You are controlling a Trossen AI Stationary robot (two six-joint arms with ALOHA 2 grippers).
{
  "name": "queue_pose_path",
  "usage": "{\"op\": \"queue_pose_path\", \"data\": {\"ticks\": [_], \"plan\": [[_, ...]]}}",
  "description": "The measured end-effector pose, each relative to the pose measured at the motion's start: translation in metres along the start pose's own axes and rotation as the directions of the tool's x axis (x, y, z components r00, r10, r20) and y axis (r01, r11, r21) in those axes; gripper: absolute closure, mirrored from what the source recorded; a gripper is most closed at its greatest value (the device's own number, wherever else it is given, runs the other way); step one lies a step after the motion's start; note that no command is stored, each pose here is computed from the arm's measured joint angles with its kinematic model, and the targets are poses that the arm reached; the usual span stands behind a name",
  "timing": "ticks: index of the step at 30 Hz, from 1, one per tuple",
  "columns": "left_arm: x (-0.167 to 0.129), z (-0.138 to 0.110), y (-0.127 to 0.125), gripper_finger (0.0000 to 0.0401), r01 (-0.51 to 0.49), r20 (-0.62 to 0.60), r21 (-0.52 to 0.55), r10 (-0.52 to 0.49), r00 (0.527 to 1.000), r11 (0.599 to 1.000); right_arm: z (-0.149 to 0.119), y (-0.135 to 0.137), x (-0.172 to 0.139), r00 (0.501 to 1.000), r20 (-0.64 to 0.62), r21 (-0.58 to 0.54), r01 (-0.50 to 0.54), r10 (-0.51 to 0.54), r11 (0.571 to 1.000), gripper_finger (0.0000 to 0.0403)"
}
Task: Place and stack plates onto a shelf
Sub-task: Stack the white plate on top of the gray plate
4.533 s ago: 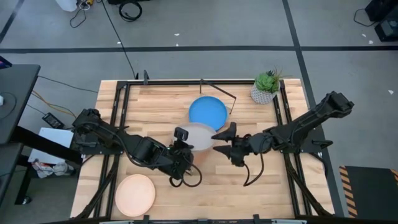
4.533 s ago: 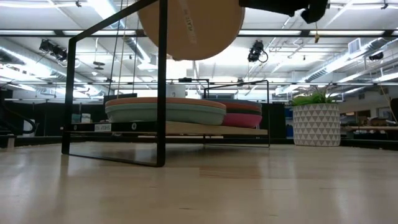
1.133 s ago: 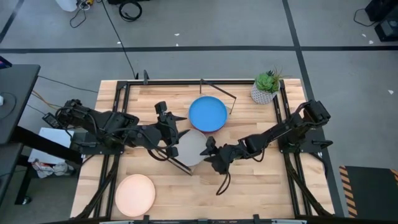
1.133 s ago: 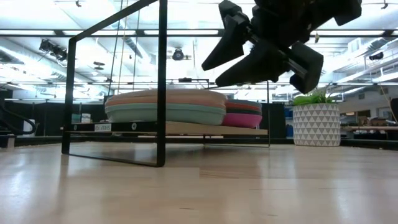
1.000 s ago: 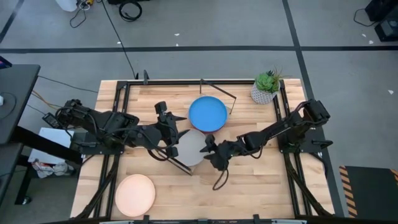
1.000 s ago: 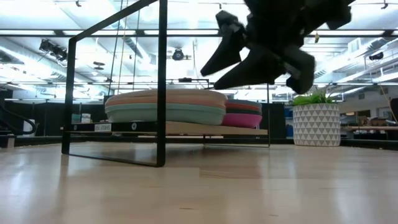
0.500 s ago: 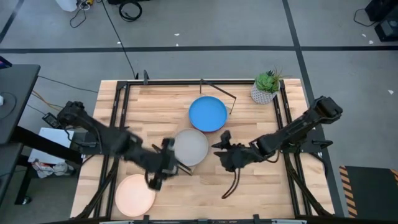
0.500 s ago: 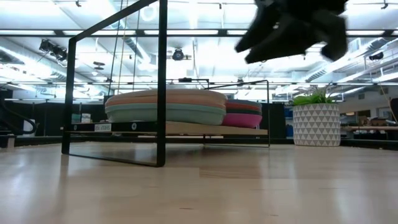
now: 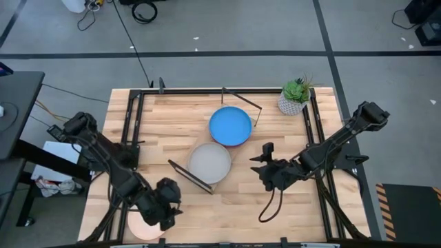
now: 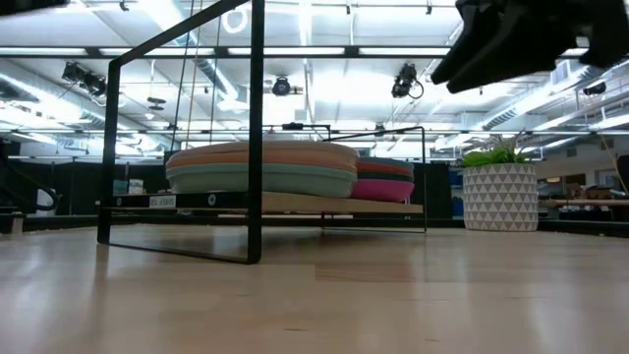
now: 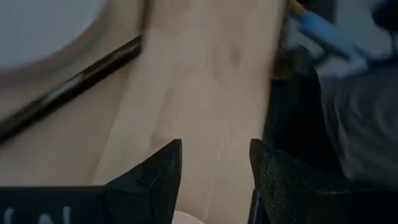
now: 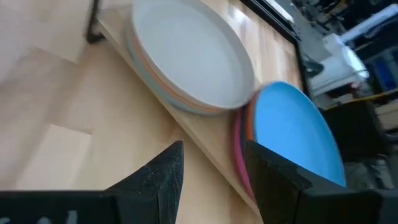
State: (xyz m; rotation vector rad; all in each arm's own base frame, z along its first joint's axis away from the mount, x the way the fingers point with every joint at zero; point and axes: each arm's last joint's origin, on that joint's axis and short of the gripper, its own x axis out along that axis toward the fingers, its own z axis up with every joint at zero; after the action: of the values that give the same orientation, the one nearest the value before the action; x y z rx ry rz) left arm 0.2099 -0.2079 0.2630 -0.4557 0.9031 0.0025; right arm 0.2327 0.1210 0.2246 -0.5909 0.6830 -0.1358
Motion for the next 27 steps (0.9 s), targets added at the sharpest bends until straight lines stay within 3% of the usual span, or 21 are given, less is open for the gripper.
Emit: {"op": "queue_pose_path", "data": {"ticks": [4,10,20,27], "plan": [[0.012,-0.025,0.01,0.0205,-0.058,-0.031,-0.239,0.052,0.998,0.969,-0.006,-0.001,0.003,0.998,-0.019,-0.018,0.062,-0.062,0.998,0.0227],[0.038,-0.054,0.018,0.0205,-0.173,-0.203,-0.5,0.079,0.976,0.849,-0.01,-0.007,0.008,0.993,-0.04,-0.026,0.108,-0.109,0.994,0.0227],[0.082,-0.07,0.022,0.0205,-0.354,-0.412,-0.651,0.08,0.908,0.671,-0.006,-0.016,0.015,0.991,-0.023,-0.025,0.135,-0.135,0.991,0.0227],[0.095,-0.069,0.028,0.0205,-0.417,-0.471,-0.662,0.088,0.878,0.623,-0.003,-0.021,0.019,0.994,0.007,-0.038,0.107,-0.107,0.993,0.0227]]}}
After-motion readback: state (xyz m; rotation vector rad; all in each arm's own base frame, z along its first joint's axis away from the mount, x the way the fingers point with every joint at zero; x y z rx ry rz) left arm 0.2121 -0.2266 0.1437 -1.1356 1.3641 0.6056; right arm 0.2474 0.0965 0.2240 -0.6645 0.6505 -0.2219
